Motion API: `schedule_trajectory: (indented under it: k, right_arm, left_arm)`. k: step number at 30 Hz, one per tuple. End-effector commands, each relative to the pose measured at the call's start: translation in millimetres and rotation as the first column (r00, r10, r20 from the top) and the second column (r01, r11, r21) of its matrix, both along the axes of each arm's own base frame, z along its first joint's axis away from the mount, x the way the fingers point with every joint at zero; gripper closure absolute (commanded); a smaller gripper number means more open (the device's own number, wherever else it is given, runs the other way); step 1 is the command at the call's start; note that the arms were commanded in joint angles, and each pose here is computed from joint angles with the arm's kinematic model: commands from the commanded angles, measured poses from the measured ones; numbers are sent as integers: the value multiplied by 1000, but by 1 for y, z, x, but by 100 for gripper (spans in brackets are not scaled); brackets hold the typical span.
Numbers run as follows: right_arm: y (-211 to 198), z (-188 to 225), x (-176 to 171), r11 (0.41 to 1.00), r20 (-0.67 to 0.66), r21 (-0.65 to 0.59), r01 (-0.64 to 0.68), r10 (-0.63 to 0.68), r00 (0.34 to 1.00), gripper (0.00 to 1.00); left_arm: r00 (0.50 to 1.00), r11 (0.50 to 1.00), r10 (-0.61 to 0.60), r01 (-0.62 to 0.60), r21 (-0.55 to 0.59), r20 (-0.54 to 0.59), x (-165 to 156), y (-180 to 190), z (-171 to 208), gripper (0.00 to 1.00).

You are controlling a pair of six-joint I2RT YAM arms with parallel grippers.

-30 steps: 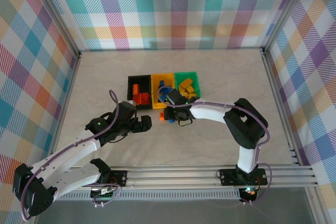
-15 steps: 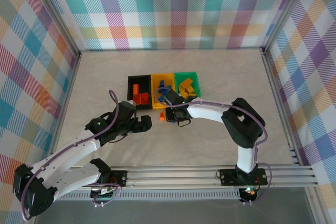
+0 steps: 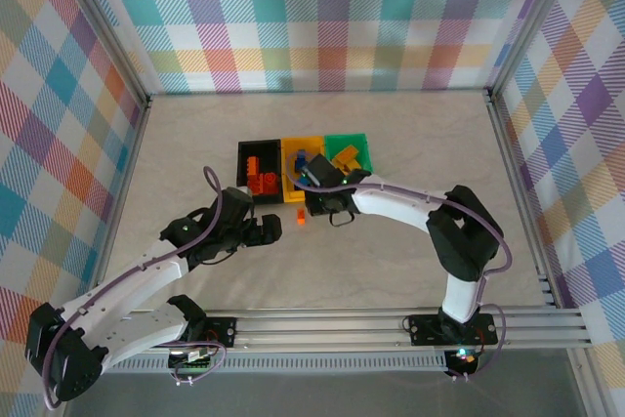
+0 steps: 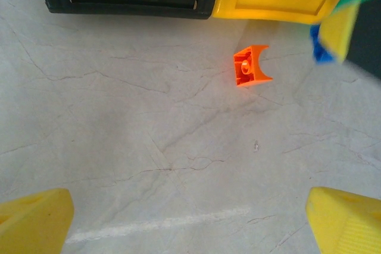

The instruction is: Sort the legos into containers by color

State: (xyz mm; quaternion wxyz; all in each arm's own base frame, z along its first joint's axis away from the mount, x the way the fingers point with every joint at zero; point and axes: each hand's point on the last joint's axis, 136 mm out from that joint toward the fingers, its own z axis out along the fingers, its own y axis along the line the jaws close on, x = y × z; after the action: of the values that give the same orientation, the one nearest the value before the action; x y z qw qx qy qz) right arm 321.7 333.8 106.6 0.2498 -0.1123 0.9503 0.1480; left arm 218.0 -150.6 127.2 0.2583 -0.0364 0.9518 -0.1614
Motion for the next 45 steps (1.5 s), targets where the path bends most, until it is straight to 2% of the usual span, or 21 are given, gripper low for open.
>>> schedule_trajectory:
  k: [1, 6, 8, 10, 12, 19, 27, 33, 36, 45]
  right_arm:
    - [5, 26, 31, 1000, 72, 10, -1, 0, 997, 79]
    - [13, 24, 64, 1000, 81, -12, 15, -14, 997, 73]
    - [15, 24, 74, 1000, 81, -7, 19, -19, 997, 63]
    - [20, 30, 81, 1000, 101, 17, 7, -8, 995, 48]
    - [23, 45, 83, 999, 134, 46, -6, 0, 991, 43]
    - [-5, 80, 65, 995, 200, 97, 34, -53, 978, 41]
    - [-58, 66, 15, 987, 178, 127, 103, -124, 976, 39]
    - [-88, 68, -5, 979, 180, 145, 144, -170, 969, 38]
    - [-97, 70, -9, 976, 186, 153, 155, -183, 965, 38]
    - [-102, 75, -10, 972, 197, 175, 158, -192, 961, 38]
  left_arm:
    - [1000, 1000, -18, 18, -10, -11, 1, -3, -6, 0]
    - [999, 999, -38, 38, -7, -31, 2, -8, -8, 1]
    - [998, 999, -47, 46, -7, -39, 3, -11, -9, 1]
    - [998, 999, -53, 53, -10, -42, 5, -14, -10, 1]
    - [997, 998, -59, 58, -17, -50, 7, -18, -12, 2]
    - [994, 996, -83, 80, -43, -65, 27, -43, -23, 9]
    - [985, 986, -152, 156, 51, -76, 57, -92, -49, 18]
    - [982, 976, -147, 164, 144, -120, 75, -99, -76, 36]
    - [979, 972, -149, 172, 163, -142, 79, -102, -89, 49]
    - [979, 967, -143, 169, 189, -143, 81, -98, -96, 74]
